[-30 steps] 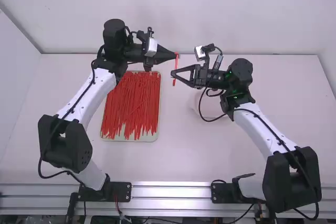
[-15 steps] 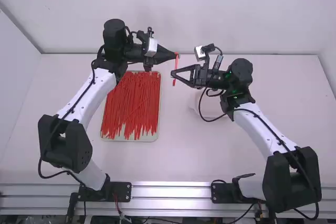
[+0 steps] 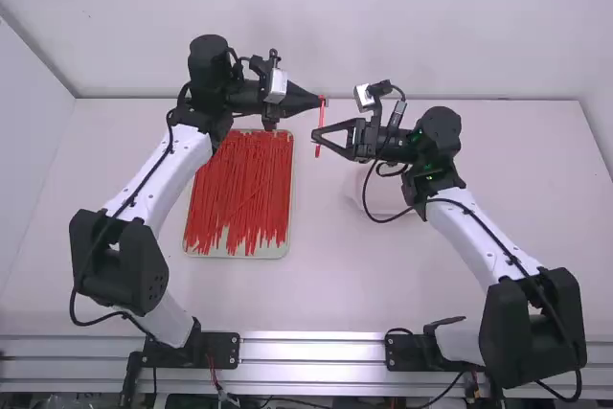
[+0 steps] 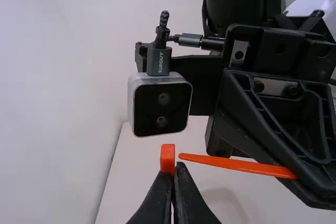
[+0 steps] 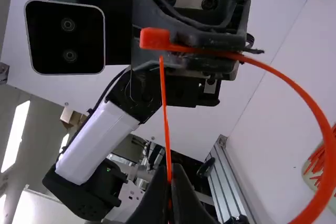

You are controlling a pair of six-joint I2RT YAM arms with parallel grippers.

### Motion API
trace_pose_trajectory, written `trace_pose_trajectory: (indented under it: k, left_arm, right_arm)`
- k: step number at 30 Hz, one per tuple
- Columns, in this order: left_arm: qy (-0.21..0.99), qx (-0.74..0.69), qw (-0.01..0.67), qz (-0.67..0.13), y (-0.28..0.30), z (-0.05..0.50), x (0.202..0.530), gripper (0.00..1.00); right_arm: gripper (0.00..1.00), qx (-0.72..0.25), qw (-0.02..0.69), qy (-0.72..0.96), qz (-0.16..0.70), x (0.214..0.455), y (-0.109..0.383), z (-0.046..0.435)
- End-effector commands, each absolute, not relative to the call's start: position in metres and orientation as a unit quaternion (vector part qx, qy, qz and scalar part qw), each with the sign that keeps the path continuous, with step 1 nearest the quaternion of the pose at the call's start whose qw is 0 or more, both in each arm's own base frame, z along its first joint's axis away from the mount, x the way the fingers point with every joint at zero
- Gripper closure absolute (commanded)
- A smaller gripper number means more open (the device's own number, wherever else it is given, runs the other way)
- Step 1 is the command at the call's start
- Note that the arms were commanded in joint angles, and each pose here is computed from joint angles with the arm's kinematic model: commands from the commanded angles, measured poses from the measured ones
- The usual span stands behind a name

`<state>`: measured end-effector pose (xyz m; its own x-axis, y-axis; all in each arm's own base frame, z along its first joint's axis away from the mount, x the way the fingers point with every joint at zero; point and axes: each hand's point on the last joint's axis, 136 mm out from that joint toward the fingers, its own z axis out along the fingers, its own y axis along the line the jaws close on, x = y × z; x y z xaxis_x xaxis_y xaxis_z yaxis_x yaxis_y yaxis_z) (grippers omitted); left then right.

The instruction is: Fasten the cable tie

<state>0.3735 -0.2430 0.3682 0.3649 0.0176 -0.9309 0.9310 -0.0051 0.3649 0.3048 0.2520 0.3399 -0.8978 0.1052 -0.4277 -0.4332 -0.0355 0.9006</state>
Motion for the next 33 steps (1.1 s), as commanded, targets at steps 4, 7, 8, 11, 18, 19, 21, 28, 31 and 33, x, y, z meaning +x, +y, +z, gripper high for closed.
trace_pose_trajectory:
  k: [4,7,8,11,18,19,21,28,31,33]
  left_arm:
    - [0.393,0.595,0.575,-0.401,-0.2460,0.3704,0.3663,0.98]
    - [0.393,0.594,0.575,-0.401,-0.2460,0.3693,0.3665,0.98]
    - [0.395,0.594,0.575,-0.401,-0.2460,0.3690,0.3670,0.98]
    - [0.394,0.594,0.574,-0.402,-0.2460,0.3687,0.3664,0.98]
    - [0.395,0.594,0.573,-0.403,-0.2459,0.3684,0.3662,0.98]
    - [0.396,0.593,0.573,-0.404,-0.2457,0.3680,0.3662,0.98]
    - [0.396,0.593,0.570,-0.407,-0.2460,0.3675,0.3653,0.98]
    - [0.373,0.609,0.571,-0.404,-0.2455,0.3635,0.3585,0.98]
    - [0.373,0.610,0.571,-0.405,-0.2452,0.3627,0.3584,0.98]
    - [0.372,0.610,0.571,-0.404,-0.2453,0.3628,0.3583,0.98]
  right_arm:
    - [1.00,-0.133,0.188,0.666,0.709,0.3010,0.2513,0.3419]
    - [1.00,-0.139,0.188,0.666,0.709,0.2996,0.2511,0.3415]
    - [1.00,-0.142,0.188,0.665,0.708,0.2989,0.2510,0.3413]
    - [1.00,-0.143,0.188,0.665,0.708,0.2985,0.2510,0.3411]
    - [1.00,-0.152,0.190,0.665,0.707,0.2969,0.2511,0.3405]
    - [1.00,-0.155,0.189,0.664,0.706,0.2962,0.2512,0.3403]
    - [1.00,-0.157,0.189,0.664,0.706,0.2956,0.2512,0.3401]
    - [1.00,-0.156,0.185,0.665,0.707,0.2951,0.2512,0.3401]
    - [1.00,-0.155,0.185,0.665,0.707,0.2952,0.2512,0.3401]
    - [1.00,-0.153,0.183,0.665,0.707,0.2951,0.2512,0.3400]
